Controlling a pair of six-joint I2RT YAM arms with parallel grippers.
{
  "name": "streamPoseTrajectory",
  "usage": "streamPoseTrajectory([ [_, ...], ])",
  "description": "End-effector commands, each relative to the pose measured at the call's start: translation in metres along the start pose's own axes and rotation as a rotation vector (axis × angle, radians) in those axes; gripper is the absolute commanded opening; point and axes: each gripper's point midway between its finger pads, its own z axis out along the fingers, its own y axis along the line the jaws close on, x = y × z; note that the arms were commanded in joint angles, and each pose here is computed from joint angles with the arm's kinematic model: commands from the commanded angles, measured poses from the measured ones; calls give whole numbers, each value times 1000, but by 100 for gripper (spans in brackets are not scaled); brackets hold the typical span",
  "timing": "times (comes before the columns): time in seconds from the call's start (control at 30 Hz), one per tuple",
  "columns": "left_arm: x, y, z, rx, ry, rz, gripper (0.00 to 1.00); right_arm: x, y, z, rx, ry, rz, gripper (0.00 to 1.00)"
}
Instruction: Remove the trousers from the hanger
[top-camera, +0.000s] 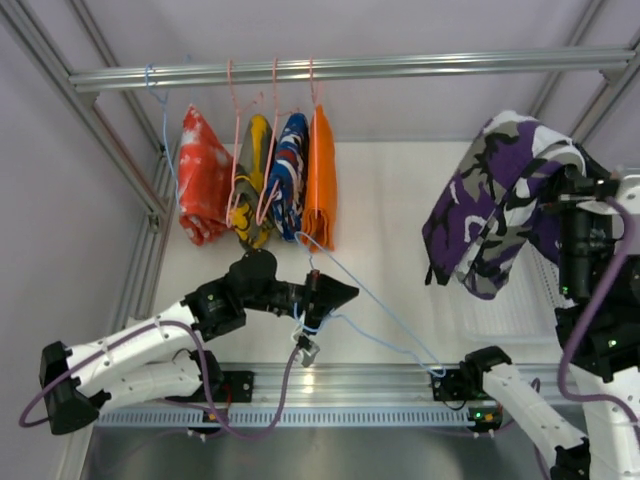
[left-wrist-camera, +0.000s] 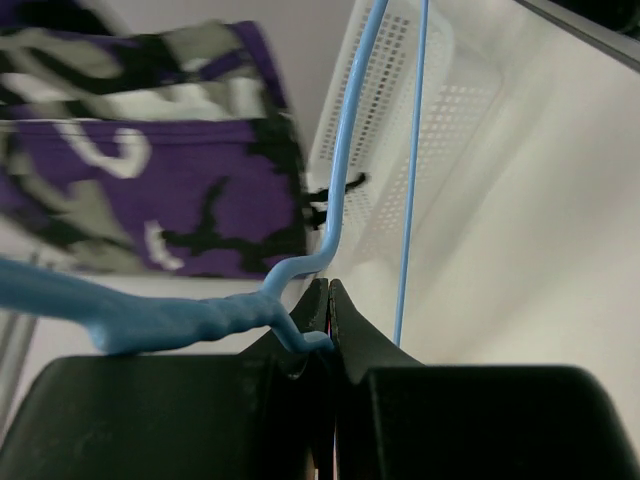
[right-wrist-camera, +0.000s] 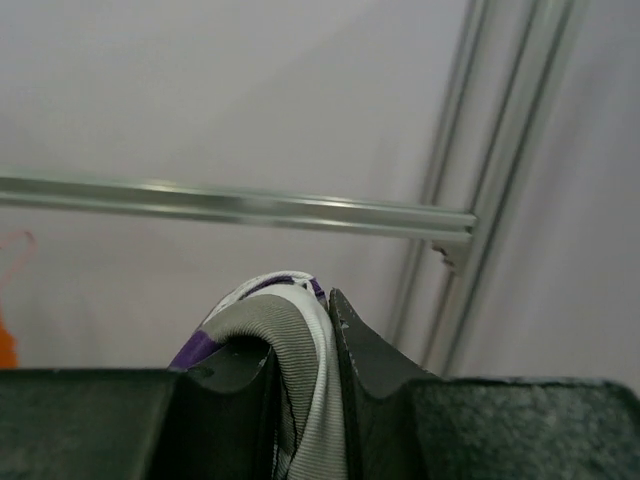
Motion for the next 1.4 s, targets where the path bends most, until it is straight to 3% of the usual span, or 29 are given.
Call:
streamPoseTrajectory([
  [0.0, -30, 50, -13, -101, -66, 71, 0, -10, -49, -25, 201, -43, -245, 0],
  [0.2, -32, 72, -21, -141, -39, 34, 0, 35, -54, -27, 206, 90, -539, 0],
  [0.33, -34, 76, -23, -150, -38, 63, 0, 58, -28, -22, 66, 85, -631, 0],
  [0.57, -36, 86, -26, -170, -35, 84, 0, 208, 3, -28, -142, 369, -946, 0],
  [0.67, -37, 92, -28, -181, -31, 89, 0, 250, 6, -44, -175, 460, -952, 0],
  [0.8, -38, 98, -30, -190, -23, 97, 0, 263, -5, -59, -142, 513, -947, 0],
  [0.93, -39, 99, -31, -193, -25, 105, 0, 278, -22, -81, -145, 677, -938, 0],
  [1.07, -38, 100, -29, -189, -27, 124, 0, 313, -25, -132, -286, 940, -908, 0],
  [1.27, -42, 117, -28, -201, -33, 193, 0, 352, -14, -198, -497, 1181, -841, 0],
  [1.37, -42, 123, -27, -202, -31, 205, 0, 368, -9, -226, -573, 1322, -787, 34],
])
